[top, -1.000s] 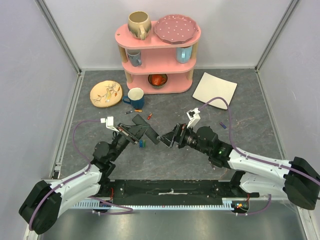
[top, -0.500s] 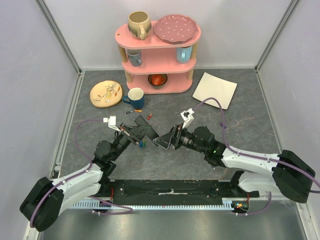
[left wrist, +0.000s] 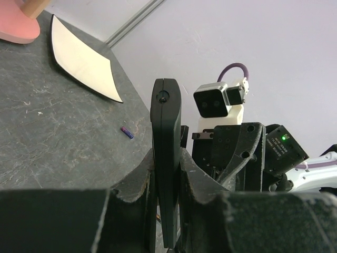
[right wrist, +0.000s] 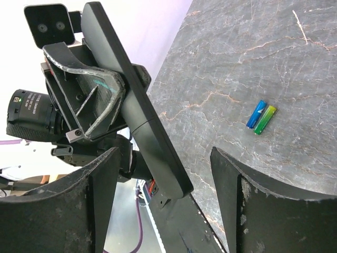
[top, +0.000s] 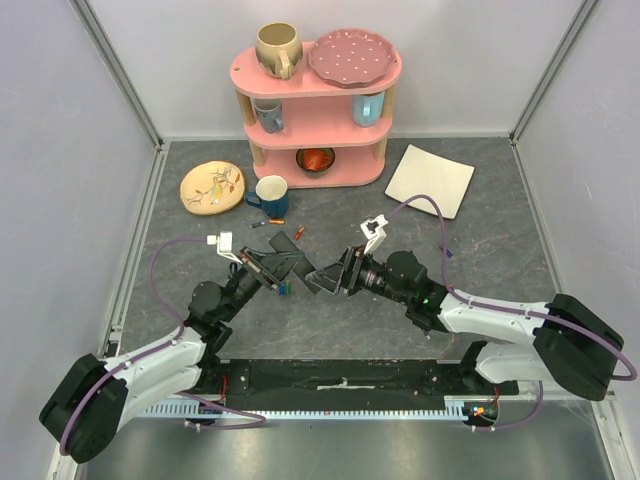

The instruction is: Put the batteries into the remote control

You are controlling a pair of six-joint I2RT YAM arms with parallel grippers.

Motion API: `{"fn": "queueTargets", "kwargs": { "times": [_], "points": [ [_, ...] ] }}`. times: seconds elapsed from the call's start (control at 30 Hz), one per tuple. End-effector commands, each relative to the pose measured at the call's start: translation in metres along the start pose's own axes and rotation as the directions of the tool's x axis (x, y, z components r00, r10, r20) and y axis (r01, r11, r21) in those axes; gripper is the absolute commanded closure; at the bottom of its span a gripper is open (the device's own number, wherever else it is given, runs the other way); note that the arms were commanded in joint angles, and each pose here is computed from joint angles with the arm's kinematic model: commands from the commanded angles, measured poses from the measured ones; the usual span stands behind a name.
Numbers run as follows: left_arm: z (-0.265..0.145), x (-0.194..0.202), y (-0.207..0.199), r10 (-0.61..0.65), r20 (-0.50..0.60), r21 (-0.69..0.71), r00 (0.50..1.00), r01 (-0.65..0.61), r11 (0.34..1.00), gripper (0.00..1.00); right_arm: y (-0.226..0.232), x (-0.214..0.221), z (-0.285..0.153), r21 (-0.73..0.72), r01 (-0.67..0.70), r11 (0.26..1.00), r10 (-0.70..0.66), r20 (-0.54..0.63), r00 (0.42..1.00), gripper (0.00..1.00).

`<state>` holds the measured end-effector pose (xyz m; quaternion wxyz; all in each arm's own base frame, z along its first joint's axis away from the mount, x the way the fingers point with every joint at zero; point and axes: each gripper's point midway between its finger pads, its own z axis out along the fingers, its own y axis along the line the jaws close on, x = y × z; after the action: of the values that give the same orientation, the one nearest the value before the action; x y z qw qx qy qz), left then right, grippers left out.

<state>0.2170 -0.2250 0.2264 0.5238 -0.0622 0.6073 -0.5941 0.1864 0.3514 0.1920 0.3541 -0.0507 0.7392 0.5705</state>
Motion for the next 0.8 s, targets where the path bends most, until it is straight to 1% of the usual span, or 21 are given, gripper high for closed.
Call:
{"fn": "queueTargets", "kwargs": {
  "times": [0.0, 0.27, 0.57, 0.77],
  "points": [
    [0.0050, -0.0171, -0.0279, -0.011, 0.049, 0.096, 0.999, 0.006, 0.995, 0.98, 0.0082, -0.0076, 0.0031, -0.038, -0.012, 0.999, 0.013, 0.029, 0.999, 0.25],
    [0.0047, -0.0171, -0.0294, -0.011, 0.048, 0.103, 0.999, 0.006, 0.995, 0.98, 0.0051, -0.0079, 0.0051, -0.031, -0.031, 0.999, 0.032, 0.035, 0.999, 0.30],
    [0.0044, -0.0165, -0.0286, -0.011, 0.046, 0.100, 0.999, 0.006, 0.995, 0.98, 0.0074, -0.0101, 0.0072, -0.044, -0.040, 0.998, 0.041, 0.037, 0.998, 0.31],
    [0.0041, -0.0171, -0.0312, -0.009, 0.047, 0.109, 0.999, 0.004, 0.994, 0.98, 0.0034, -0.0080, 0.0084, -0.035, -0.054, 0.998, 0.055, 0.030, 0.998, 0.34]
  ]
}}
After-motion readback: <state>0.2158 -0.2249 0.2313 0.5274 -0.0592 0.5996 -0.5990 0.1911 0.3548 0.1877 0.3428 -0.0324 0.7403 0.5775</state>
